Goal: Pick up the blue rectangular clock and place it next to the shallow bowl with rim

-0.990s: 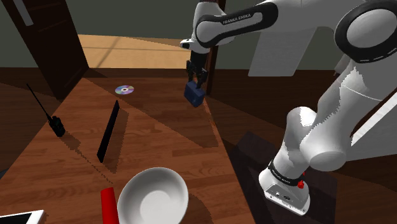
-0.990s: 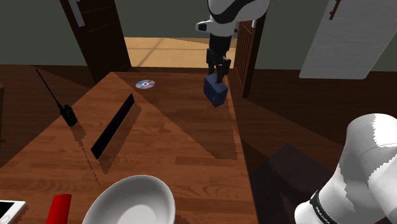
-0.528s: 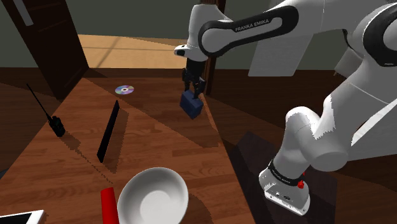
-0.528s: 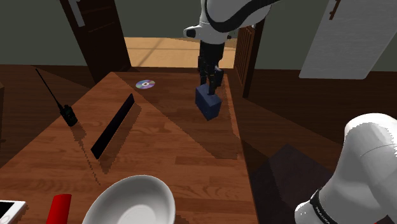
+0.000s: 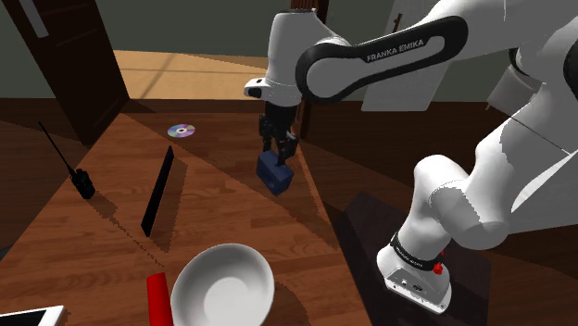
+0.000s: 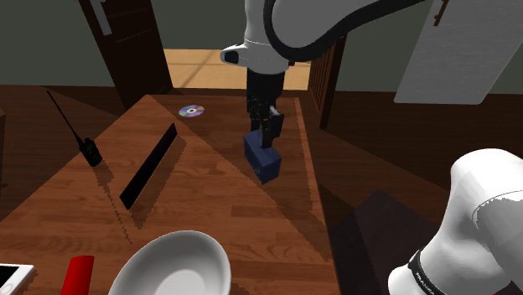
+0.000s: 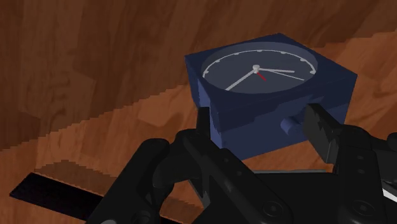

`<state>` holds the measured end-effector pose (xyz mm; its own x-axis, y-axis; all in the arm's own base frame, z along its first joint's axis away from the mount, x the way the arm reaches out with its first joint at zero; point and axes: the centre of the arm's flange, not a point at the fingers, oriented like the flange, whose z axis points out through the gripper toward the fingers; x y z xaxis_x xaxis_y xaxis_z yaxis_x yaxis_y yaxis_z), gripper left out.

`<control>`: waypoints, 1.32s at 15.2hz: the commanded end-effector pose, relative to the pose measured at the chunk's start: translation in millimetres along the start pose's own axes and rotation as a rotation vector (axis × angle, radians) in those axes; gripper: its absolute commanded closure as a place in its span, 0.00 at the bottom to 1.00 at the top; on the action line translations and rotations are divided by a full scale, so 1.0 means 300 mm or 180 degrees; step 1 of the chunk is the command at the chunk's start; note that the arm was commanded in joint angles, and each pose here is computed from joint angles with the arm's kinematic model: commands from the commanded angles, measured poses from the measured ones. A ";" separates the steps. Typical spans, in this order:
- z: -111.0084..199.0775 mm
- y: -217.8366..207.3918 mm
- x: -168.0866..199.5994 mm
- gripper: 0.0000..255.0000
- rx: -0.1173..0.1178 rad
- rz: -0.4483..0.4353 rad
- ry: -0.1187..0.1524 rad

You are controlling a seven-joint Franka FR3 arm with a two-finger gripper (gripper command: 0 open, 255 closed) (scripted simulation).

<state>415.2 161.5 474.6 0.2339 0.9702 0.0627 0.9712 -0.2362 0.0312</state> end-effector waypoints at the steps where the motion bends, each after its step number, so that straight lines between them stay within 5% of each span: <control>1: -0.003 -0.066 0.058 1.00 -0.0001 0.0007 -0.0001; 20: 0.014 -0.676 0.629 1.00 -0.0001 0.0007 -0.0001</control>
<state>269.9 378.5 477.3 0.2349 0.9700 0.0622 0.9709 -0.2372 0.0324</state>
